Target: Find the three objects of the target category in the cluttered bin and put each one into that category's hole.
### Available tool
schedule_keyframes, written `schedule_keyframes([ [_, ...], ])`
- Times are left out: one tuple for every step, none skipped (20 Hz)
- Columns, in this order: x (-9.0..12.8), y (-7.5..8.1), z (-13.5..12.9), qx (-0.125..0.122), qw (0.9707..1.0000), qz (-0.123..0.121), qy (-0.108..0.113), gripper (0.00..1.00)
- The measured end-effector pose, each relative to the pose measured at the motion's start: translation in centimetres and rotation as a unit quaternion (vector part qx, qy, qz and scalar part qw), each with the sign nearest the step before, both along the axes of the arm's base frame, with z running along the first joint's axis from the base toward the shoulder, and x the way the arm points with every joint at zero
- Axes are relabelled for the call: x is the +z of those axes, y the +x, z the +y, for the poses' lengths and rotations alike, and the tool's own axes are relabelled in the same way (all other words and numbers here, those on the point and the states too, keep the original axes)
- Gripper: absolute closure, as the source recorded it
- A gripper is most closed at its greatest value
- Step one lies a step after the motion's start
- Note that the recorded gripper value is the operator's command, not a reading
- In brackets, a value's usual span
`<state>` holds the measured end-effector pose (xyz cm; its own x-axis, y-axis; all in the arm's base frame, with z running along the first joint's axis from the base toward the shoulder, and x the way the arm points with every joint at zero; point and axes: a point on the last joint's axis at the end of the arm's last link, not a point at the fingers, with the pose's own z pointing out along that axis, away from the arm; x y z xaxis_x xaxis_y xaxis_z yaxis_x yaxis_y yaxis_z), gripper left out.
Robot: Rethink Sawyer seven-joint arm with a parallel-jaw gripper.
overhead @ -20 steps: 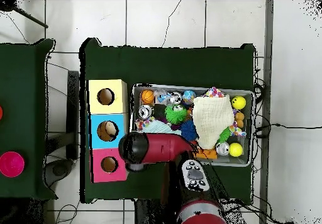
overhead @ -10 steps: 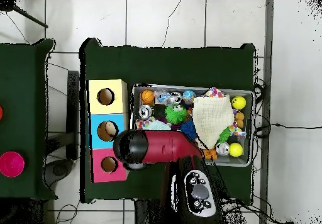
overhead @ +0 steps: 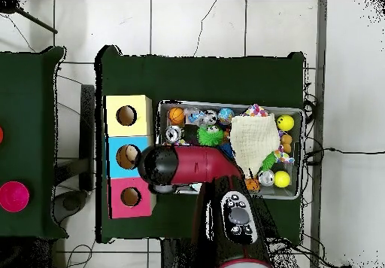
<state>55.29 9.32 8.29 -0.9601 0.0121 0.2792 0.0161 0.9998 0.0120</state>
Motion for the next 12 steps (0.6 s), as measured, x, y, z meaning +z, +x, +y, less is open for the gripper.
schedule_keyframes([
  [-0.4,0.4,0.0,0.000,1.0000,-0.001,0.001,1.00],
  [-0.8,0.8,0.0,0.000,1.0000,-0.001,0.002,1.00],
  [-1.2,1.1,0.1,0.000,1.0000,-0.002,0.002,1.00],
  [-1.4,1.3,0.1,0.000,1.0000,-0.002,0.003,1.00],
  [-1.7,1.6,0.1,0.000,1.0000,-0.003,0.004,1.00],
  [-2.2,2.0,0.2,0.001,1.0000,-0.003,0.005,1.00],
  [-3.1,2.8,0.3,0.001,1.0000,-0.005,0.007,1.00],
  [-3.3,3.0,0.4,0.001,1.0000,-0.006,0.008,1.00],
  [-3.6,3.3,0.4,0.001,0.9999,-0.007,0.009,1.00],
  [-3.9,3.6,0.5,0.001,0.9999,-0.008,0.010,1.00],
  [-4.2,3.9,0.5,0.001,0.9999,-0.009,0.011,1.00],
  [-4.5,4.2,0.5,0.001,0.9999,-0.010,0.011,1.00],
])
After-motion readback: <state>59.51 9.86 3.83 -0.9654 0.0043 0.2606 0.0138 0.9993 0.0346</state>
